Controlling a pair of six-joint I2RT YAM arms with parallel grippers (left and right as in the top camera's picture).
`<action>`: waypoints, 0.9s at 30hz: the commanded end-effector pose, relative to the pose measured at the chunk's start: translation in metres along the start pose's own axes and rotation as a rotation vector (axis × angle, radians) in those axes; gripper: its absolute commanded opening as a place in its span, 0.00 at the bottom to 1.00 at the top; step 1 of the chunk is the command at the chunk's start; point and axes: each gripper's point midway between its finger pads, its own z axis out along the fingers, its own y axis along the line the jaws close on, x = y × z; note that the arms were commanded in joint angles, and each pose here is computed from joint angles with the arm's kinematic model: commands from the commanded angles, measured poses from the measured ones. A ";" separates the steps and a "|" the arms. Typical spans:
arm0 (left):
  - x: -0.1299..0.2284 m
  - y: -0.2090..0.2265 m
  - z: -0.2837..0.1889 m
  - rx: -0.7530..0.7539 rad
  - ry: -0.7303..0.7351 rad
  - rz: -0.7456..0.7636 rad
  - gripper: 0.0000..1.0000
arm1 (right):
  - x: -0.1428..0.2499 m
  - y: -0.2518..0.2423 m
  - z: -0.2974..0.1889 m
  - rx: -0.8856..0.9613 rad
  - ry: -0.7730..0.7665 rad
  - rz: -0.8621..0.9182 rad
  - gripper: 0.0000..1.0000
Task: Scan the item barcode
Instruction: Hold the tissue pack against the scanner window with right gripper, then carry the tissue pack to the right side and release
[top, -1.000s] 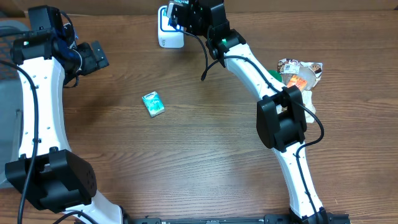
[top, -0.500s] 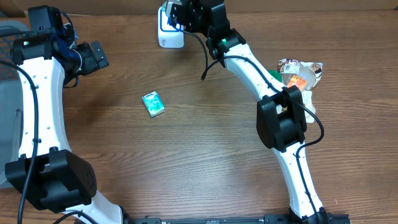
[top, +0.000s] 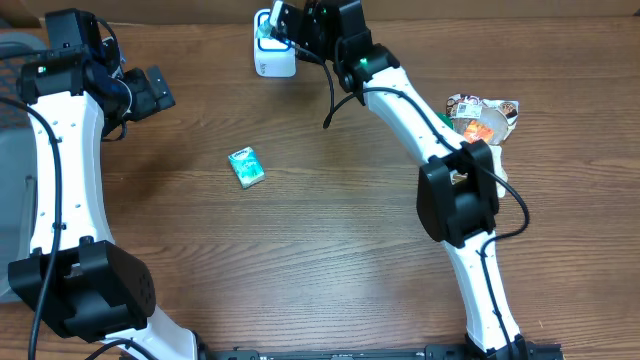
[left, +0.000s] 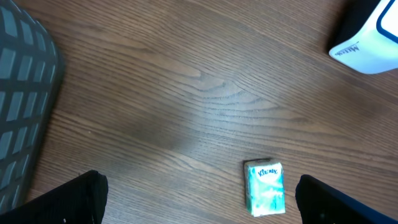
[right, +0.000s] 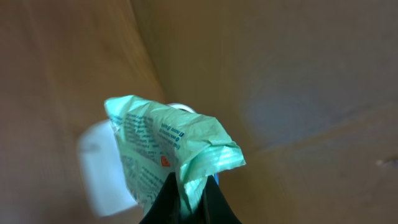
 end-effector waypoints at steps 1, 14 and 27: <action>-0.001 0.001 -0.003 0.004 -0.006 -0.024 0.99 | -0.100 -0.045 -0.089 -0.015 -0.190 0.328 0.04; -0.001 0.001 -0.003 0.004 -0.006 -0.024 0.99 | -0.044 -0.033 -0.234 -0.061 0.260 0.999 0.04; -0.001 0.001 -0.003 0.003 -0.007 -0.024 0.99 | 0.165 -0.005 -0.310 0.200 1.056 1.374 0.04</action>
